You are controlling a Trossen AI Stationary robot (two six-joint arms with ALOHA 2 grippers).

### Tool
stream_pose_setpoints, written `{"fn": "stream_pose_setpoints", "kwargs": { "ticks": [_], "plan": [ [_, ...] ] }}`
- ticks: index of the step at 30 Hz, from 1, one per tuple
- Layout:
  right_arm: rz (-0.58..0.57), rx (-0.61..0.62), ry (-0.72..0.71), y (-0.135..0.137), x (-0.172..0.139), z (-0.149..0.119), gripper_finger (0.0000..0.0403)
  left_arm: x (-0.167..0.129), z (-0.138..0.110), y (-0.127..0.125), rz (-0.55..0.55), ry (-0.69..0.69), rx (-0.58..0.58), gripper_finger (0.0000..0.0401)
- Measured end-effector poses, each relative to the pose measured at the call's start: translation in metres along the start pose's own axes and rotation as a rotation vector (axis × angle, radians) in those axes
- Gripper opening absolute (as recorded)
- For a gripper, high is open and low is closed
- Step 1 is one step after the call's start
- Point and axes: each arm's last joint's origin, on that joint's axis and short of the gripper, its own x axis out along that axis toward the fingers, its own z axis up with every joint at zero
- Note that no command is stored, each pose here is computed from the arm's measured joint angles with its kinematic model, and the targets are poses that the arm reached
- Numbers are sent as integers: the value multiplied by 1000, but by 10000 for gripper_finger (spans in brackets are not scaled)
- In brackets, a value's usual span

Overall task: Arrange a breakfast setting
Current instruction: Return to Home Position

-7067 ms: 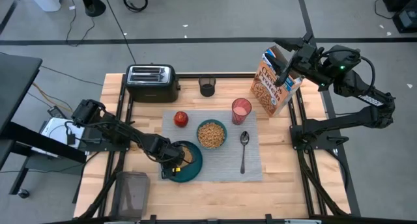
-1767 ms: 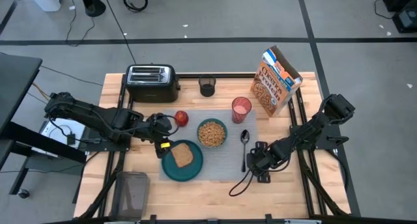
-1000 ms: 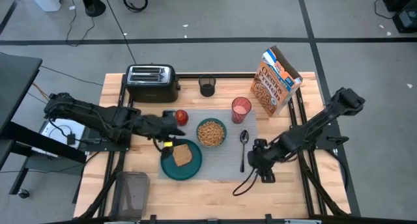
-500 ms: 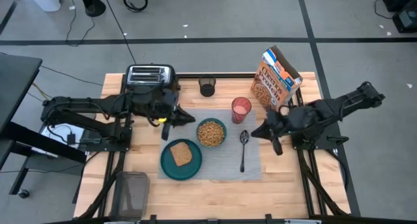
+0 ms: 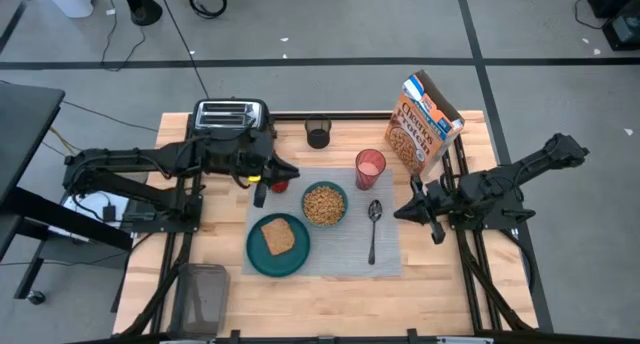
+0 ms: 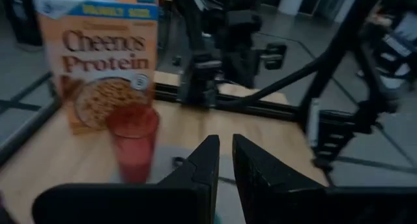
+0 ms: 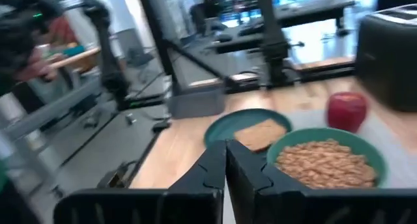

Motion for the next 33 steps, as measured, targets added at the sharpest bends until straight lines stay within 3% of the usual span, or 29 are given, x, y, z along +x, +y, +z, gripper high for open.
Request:
{"fn": "stream_pose_setpoints", "kwargs": {
  "ticks": [4, 7, 12, 17, 22, 25, 29, 33],
  "plan": [
    [176, -90, 15, 4, -3, -1, 30, 0, 0, 7, 22, -7, 71, 52],
    [248, -66, 33, 2, -6, 0, 33, 0, -13, 16, 33, -27, 71, 52],
    [187, -118, 69, -17, -3, -1, 32, -16, -45, 25, -26, -169, 114, 52],
    [156, -227, 29, -36, -4, 6, 33, -45, -76, 24, -31, -193, 122, 52],
    [189, -349, -15, -39, -10, 10, 33, -79, -93, 21, -41, -287, 150, 52],
    [169, -386, -14, -39, -14, 10, 34, -93, -110, 21, -41, -274, 133, 52],
    [42, -375, 2, -44, -16, 2, 34, -101, -134, 23, -37, -261, 96, 52],
    [-114, -321, -152, -51, -20, -14, 34, -107, -150, 24, -41, -290, 139, 52]
  ]
}}
